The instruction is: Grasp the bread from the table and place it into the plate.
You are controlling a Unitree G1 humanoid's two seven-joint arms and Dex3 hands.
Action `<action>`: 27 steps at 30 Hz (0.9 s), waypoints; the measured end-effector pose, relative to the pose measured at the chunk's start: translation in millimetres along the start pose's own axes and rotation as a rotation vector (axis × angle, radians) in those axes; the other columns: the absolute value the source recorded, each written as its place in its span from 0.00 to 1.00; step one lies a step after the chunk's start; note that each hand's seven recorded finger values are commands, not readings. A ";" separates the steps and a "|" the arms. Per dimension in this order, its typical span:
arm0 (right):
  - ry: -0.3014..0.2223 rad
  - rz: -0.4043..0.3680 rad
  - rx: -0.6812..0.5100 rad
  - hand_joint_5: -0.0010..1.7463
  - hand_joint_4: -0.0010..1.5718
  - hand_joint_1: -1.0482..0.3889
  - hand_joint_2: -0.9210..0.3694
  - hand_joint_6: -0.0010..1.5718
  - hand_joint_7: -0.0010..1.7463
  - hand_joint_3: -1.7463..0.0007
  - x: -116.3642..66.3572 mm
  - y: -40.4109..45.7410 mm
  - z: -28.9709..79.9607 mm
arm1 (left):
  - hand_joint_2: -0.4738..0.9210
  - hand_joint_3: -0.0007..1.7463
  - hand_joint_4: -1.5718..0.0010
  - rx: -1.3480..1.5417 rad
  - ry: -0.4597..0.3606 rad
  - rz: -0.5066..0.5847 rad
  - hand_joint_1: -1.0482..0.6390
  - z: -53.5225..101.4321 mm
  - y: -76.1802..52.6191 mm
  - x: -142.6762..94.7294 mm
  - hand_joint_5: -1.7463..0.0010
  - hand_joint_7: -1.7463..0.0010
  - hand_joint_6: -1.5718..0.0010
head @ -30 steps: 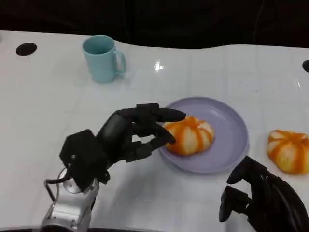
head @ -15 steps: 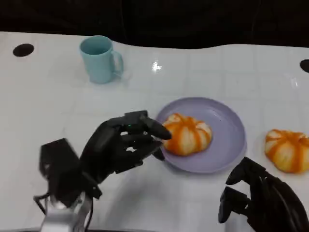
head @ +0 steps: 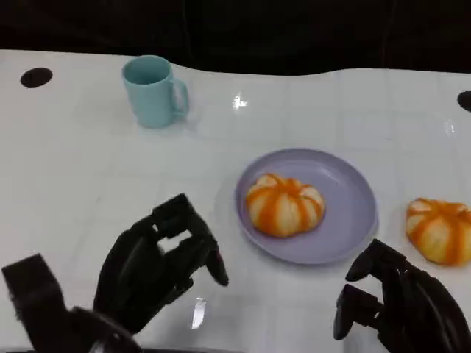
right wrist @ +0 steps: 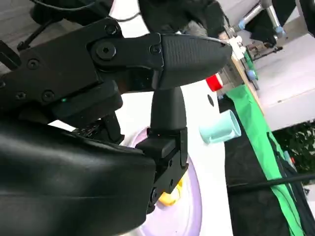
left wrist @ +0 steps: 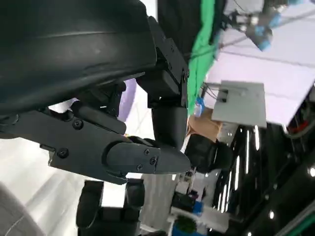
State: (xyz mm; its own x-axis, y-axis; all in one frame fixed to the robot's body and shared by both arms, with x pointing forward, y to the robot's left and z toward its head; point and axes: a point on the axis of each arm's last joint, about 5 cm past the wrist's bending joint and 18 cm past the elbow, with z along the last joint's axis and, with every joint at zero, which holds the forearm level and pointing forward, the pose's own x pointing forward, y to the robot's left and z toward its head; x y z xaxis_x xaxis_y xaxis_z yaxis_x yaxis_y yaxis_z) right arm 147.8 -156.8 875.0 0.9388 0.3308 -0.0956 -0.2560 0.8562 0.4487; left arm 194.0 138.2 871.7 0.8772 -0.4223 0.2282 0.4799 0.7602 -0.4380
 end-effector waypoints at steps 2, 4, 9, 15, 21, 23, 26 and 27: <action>-0.003 0.006 -0.001 1.00 0.48 0.35 0.00 0.29 0.99 0.75 1.1 0.7 1.0 | 1.00 0.17 0.49 -0.011 0.003 0.010 0.26 1.4 0.5 -3.1 0.00 0.07 0.62; -0.003 0.004 -0.002 1.00 0.48 0.35 0.00 0.29 0.99 0.75 0.5 0.8 1.3 | 1.00 0.17 0.49 -0.047 -0.008 0.016 0.26 3.2 -2.0 -8.7 0.00 0.05 0.62; -0.003 0.000 -0.002 1.00 0.48 0.35 0.00 0.29 0.99 0.75 -0.5 1.2 1.5 | 1.00 0.19 0.47 -0.109 -0.005 0.045 0.29 2.7 -3.4 -20.6 0.00 0.02 0.62; -0.012 0.004 -0.007 1.00 0.48 0.35 0.00 0.30 0.98 0.75 -0.8 2.3 3.6 | 1.00 0.21 0.48 -0.156 -0.008 0.067 0.30 2.7 -2.4 -31.4 0.00 0.00 0.63; -0.010 0.003 -0.006 1.00 0.49 0.35 0.00 0.30 0.97 0.76 -1.2 2.3 3.3 | 1.00 0.21 0.50 -0.207 -0.007 0.076 0.29 3.0 0.0 -40.9 0.00 0.03 0.63; -0.009 0.003 -0.002 1.00 0.48 0.35 0.00 0.31 0.97 0.76 -1.3 2.1 3.2 | 1.00 0.21 0.50 -0.215 -0.012 0.082 0.30 2.7 0.8 -44.0 0.00 0.03 0.63; -0.003 0.001 0.010 1.00 0.48 0.35 0.00 0.31 0.97 0.76 -1.8 1.4 3.0 | 1.00 0.21 0.50 -0.224 -0.020 0.091 0.30 2.4 1.9 -46.5 0.00 0.03 0.63; -0.004 0.001 0.013 1.00 0.48 0.35 0.00 0.31 0.97 0.76 -1.8 1.3 3.1 | 1.00 0.21 0.50 -0.225 -0.020 0.094 0.30 2.2 2.2 -46.9 0.00 0.03 0.63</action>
State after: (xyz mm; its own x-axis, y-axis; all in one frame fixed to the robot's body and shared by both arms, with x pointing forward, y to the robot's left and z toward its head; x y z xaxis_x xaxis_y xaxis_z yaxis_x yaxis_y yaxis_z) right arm 146.5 -157.5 878.5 0.9396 0.3298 -0.0920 -0.2536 0.8509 0.4600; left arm 153.9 160.7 861.9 0.9190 -0.3435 0.1933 0.3834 0.6654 -0.6405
